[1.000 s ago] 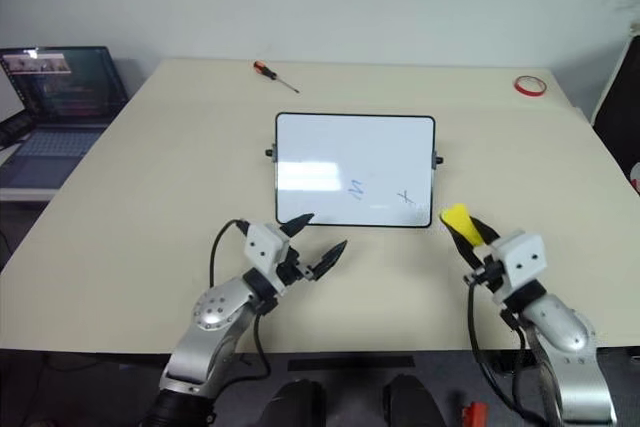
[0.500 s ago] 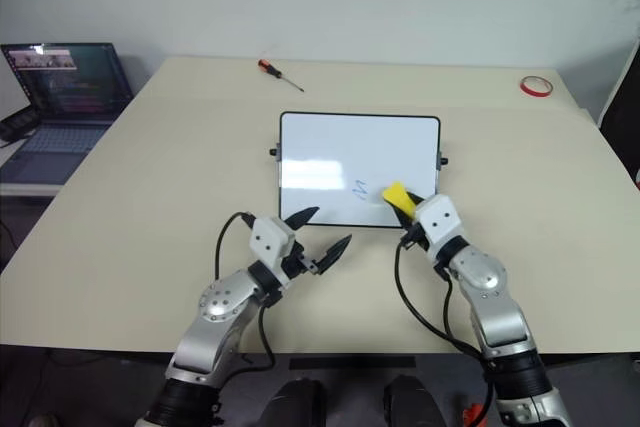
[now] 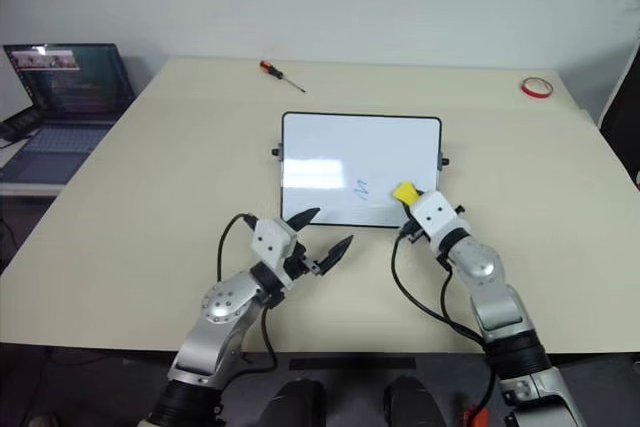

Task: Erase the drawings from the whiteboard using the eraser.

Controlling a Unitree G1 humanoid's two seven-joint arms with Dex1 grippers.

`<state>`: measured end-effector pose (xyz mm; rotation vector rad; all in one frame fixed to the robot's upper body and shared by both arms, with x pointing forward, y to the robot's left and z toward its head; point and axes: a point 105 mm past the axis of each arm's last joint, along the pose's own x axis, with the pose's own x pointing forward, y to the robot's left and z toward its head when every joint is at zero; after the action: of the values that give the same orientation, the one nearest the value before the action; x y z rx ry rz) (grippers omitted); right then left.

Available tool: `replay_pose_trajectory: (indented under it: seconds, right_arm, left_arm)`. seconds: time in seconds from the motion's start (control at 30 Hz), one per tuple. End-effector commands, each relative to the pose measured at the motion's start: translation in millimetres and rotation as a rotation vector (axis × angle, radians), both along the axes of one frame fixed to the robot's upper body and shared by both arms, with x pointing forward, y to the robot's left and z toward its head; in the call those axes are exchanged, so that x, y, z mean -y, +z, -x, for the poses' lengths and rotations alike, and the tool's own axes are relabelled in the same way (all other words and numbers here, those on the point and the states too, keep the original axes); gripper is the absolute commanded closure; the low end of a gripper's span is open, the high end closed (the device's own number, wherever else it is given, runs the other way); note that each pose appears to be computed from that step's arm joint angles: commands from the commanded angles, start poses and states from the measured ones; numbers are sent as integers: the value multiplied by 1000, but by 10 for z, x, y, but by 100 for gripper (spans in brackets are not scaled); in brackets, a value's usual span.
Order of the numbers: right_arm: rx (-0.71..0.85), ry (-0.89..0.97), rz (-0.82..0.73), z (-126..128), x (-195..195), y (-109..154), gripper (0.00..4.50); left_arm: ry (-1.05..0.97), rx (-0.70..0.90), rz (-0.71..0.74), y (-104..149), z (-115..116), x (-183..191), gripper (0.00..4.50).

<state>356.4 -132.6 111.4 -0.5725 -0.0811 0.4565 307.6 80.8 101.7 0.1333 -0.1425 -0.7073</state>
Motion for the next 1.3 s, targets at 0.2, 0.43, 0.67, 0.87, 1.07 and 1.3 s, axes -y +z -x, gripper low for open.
replay_pose_trajectory:
  seconds: [0.2,0.43,0.67,0.87,1.07,1.3]
  right_arm:
    - [-169,-63,118,367,394,-421,340]
    - [-96,-64,50,267,328,-204,340]
    - [68,-45,-42,-2,104,228,340]
    - [44,-72,-14,-140,90,197,340]
    - [-49,-103,56,-76,257,-26,340]
    - [-179,-107,68,304,426,-307,340]
  left_arm:
    - [-17,57,20,173,36,69,0]
    - [-13,54,25,170,36,84,0]
    - [-13,56,23,181,26,76,0]
    - [-9,58,23,186,28,73,0]
    - [-2,58,27,185,35,71,0]
    - [-6,51,29,171,48,84,0]
